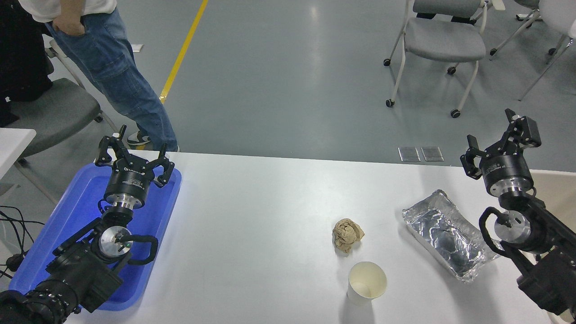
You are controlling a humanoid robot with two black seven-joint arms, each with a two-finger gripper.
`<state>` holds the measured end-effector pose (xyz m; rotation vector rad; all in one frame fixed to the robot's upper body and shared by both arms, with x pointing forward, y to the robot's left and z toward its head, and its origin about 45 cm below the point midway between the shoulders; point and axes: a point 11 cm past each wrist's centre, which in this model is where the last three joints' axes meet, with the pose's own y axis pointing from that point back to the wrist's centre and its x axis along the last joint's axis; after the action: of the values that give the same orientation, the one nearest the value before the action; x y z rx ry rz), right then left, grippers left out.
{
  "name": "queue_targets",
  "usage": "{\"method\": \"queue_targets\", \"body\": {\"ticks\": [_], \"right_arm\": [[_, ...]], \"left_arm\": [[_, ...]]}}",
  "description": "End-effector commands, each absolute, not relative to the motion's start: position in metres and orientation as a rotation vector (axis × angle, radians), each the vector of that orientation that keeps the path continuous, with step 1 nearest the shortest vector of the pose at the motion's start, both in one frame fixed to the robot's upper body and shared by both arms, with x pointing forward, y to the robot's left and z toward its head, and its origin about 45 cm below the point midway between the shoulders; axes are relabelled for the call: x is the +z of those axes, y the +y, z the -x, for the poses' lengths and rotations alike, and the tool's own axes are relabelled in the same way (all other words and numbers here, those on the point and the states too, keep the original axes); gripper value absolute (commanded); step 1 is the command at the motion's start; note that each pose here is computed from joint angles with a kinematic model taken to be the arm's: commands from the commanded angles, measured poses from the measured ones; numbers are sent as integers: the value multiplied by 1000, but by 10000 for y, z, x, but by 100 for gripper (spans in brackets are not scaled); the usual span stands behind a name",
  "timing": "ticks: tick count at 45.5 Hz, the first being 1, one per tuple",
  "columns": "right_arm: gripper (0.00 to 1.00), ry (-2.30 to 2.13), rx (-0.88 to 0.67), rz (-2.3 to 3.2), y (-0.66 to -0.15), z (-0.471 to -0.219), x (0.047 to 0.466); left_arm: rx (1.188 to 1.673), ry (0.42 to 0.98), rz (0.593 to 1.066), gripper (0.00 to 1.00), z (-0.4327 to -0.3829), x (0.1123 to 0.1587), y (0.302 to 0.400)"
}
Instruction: Pick up paper cup place in dustbin
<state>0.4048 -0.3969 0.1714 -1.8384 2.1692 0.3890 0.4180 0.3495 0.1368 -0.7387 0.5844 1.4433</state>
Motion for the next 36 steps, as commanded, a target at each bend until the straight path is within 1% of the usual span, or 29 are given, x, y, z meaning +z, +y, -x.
{"method": "queue_targets", "body": {"ticks": [1, 20, 24, 27, 36], "right_arm": [[100, 2156, 382, 1889, -3875, -4084, 1715], [100, 2165, 370, 1906, -3886, -4092, 1716], [100, 2186, 366, 1957, -3874, -4084, 1655], [100, 2216, 331, 2020, -3914, -4102, 1653], [100, 2330, 82, 2276, -4293, -4158, 1932]], "left_arm": [[1442, 585, 739, 100, -4180, 1369, 3494], [1443, 585, 739, 100, -4180, 1368, 3495], [1442, 584, 737, 100, -4180, 1368, 3493], [1443, 585, 739, 100, -4180, 1368, 3495], [1443, 585, 739, 100, -4180, 1368, 3495]]}}
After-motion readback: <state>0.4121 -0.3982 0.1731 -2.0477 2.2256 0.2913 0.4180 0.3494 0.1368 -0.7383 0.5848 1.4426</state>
